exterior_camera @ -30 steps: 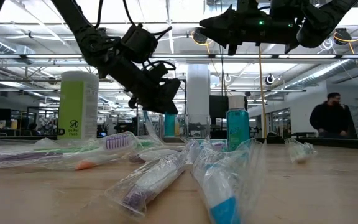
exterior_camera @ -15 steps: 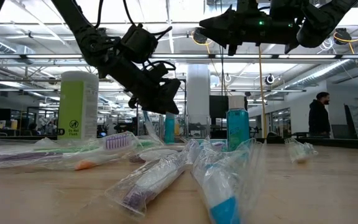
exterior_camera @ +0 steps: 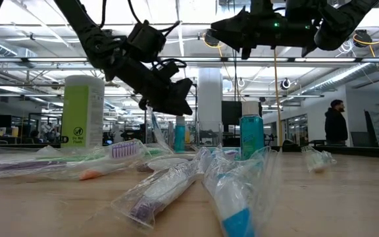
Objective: Pick & Place toothbrushing station
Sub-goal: Put the bottom blue mouthwash into the transparent organizer
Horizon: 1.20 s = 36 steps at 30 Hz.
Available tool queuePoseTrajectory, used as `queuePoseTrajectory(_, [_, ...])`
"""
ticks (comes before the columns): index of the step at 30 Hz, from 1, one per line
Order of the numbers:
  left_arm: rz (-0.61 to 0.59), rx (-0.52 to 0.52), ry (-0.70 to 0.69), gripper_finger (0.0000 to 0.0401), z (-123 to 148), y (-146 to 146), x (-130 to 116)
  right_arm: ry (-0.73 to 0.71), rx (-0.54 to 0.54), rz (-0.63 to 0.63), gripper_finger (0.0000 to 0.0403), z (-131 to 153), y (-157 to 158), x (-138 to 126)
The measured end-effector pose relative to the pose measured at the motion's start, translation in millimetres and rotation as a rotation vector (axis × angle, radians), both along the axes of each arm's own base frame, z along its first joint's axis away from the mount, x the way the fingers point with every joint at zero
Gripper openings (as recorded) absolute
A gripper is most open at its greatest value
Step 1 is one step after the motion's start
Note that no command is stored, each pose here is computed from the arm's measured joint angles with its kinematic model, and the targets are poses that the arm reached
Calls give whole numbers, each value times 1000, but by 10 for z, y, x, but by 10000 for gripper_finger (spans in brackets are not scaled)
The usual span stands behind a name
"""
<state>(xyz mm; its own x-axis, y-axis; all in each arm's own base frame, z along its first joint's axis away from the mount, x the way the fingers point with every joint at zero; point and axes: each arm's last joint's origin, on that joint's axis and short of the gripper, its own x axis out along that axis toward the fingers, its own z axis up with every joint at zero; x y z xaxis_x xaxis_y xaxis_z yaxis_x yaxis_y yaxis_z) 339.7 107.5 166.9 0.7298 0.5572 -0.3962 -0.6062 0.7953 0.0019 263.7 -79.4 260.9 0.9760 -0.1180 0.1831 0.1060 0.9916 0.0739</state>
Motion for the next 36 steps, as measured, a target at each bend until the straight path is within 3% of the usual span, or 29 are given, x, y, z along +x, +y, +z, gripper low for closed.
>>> queuePoseTrajectory(6, [-22, 35, -37, 184, 285, -64, -76, 76, 22, 32, 141, -75, 62, 29])
queuePoseTrajectory(11, [-96, 27, -56, 184, 482, -254, -125, 171, 39, 133, 141, -168, 204, 66])
queuePoseTrajectory(28, [-292, 17, -29, 184, 528, -917, -88, 545, 59, 394, 141, -519, 916, 65])
queuePoseTrajectory(36, [-323, 4, -36, 184, 529, -1038, -84, 650, -10, 347, 141, -611, 1237, -1])
